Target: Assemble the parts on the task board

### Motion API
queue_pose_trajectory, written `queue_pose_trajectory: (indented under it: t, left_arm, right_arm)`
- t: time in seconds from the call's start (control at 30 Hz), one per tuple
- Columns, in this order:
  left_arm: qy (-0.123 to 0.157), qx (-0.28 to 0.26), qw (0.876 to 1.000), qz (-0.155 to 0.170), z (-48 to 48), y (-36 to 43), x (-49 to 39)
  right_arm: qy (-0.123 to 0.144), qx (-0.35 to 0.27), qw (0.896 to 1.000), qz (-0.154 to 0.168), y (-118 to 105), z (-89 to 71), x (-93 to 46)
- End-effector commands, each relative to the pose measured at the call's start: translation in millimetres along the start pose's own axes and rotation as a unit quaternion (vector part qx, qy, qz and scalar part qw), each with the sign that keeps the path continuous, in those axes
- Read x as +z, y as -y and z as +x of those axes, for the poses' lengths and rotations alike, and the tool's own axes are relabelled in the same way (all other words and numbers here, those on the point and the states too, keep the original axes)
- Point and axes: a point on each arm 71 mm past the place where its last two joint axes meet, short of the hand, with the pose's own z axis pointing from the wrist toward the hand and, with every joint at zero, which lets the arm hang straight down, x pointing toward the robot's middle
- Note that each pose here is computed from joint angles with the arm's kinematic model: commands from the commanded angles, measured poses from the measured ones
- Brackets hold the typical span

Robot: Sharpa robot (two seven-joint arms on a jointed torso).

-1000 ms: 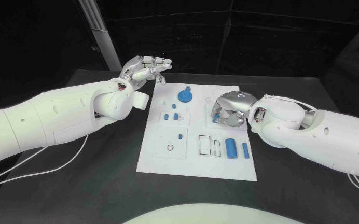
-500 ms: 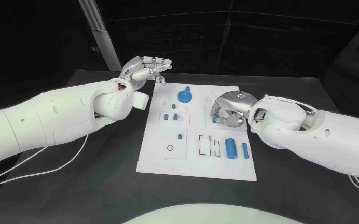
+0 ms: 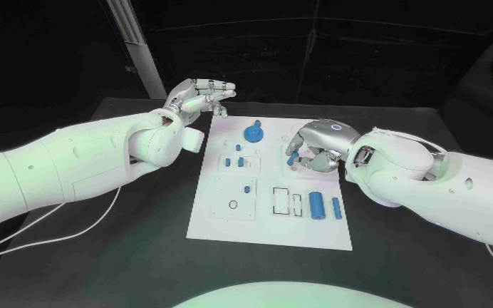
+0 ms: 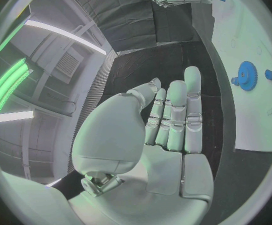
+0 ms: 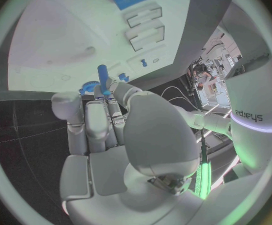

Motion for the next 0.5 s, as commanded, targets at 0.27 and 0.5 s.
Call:
queue_pose_trajectory:
  t: [0.27,0.5]
  left_arm:
    - [-0.008,-0.005,1.000,0.002,3.8,0.8,1.8]
    - [-0.011,-0.006,1.000,0.002,6.3,0.7,2.7]
  right_arm:
    - [0.026,0.051,0.996,-0.069,-43,-7.5,13.6]
    - [0.004,0.066,0.990,-0.121,-76,5.3,32.6]
